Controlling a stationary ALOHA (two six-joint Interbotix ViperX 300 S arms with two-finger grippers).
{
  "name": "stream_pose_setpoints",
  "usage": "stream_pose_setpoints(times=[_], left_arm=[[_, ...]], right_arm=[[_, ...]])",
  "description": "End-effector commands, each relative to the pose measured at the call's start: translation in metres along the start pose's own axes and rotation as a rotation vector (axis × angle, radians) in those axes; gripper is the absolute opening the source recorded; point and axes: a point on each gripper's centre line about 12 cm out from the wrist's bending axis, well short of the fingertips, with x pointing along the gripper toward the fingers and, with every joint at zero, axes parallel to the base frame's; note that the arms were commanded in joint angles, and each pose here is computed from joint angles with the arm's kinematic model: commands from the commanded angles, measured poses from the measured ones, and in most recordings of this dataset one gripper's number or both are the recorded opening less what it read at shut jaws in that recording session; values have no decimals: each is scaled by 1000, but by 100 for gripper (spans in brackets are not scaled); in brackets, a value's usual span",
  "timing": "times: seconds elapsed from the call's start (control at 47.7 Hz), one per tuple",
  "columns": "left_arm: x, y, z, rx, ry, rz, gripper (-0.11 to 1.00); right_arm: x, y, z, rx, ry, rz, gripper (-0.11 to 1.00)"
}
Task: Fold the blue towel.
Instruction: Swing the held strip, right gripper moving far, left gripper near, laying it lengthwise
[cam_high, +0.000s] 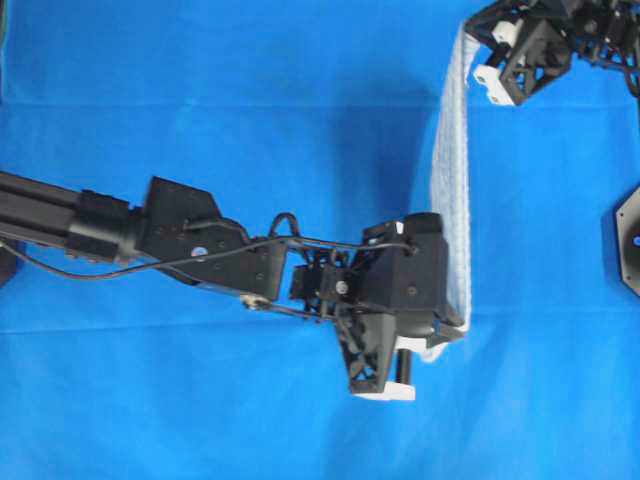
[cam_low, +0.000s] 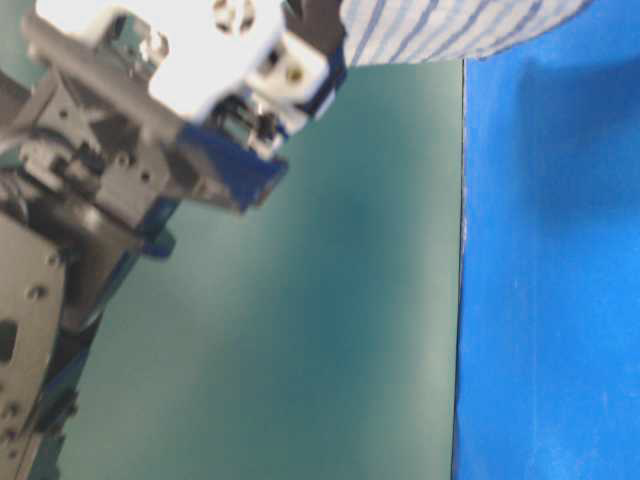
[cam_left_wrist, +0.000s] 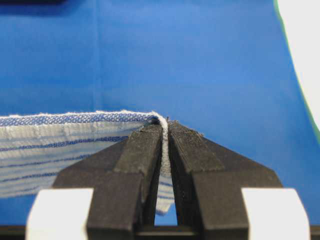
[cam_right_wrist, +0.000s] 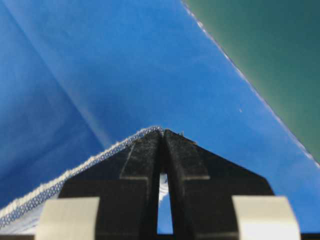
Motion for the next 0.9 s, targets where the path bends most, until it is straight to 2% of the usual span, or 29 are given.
stream_pose_setpoints(times=[0.0, 0.105, 0.23, 0.482, 0.587, 0.754, 0.88], left_arm=[[0, -3, 24, 14, -95, -9, 3], [15, 2, 23, 43, -138, -3, 3], [29, 6, 15, 47, -166, 0, 3], [34, 9, -13, 25, -111, 5, 3], [25, 8, -30, -11, -73, 3, 3], [10, 8, -62, -106, 8, 6, 3], [1, 5, -79, -146, 49, 6, 3]], right_arm=[[-14, -6, 4, 13, -30, -17, 3], [-21, -9, -4, 18, -18, -27, 3], [-20, -9, -8, 21, -1, -31, 3], [25, 1, -12, 7, 63, 3, 3], [50, 9, -7, -1, 56, 34, 3], [82, 26, 2, -20, 58, 74, 3], [101, 38, 9, -32, 59, 98, 3]])
